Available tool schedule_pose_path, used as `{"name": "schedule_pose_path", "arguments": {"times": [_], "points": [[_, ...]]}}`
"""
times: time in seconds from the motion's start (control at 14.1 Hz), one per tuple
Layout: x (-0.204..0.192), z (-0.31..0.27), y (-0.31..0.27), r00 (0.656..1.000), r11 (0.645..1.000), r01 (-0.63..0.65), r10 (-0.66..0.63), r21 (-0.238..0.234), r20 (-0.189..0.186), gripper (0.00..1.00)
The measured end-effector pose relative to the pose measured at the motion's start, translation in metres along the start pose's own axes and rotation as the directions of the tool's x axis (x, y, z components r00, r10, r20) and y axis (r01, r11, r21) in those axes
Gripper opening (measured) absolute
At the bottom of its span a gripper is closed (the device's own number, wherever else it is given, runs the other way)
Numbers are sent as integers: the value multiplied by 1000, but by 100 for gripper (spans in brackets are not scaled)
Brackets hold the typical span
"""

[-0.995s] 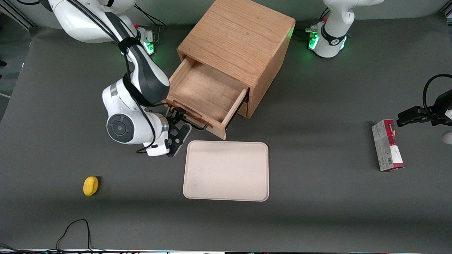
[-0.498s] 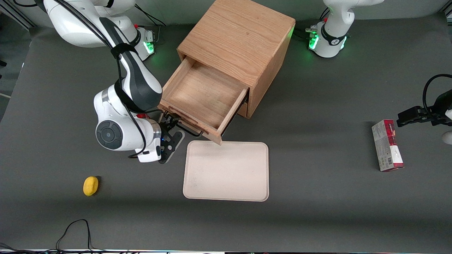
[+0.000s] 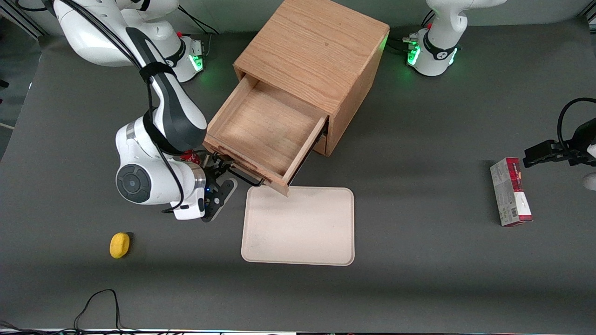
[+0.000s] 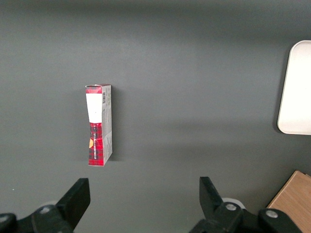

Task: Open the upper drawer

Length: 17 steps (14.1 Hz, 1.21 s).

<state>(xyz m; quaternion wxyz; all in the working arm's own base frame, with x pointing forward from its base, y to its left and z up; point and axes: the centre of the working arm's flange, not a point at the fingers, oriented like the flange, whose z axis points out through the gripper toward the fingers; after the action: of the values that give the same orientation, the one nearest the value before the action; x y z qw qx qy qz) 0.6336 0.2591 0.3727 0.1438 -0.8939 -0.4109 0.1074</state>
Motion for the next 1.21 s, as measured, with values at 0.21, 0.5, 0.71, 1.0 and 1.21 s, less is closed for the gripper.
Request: {"name": "schedule_pose_path", "arguments": {"times": [0.21, 0.5, 0.71, 1.0, 1.21], "points": [[1, -4, 2, 1000, 1000, -1, 1, -4, -9, 100], [1, -8, 10, 1000, 1000, -10, 9, -6, -20, 100], [-3, -13, 24, 999, 1000, -28, 27, -9, -36, 100], [-4, -28, 27, 998, 999, -30, 29, -17, -57, 100], [-6, -45, 20, 998, 1000, -23, 22, -17, -55, 100]]}}
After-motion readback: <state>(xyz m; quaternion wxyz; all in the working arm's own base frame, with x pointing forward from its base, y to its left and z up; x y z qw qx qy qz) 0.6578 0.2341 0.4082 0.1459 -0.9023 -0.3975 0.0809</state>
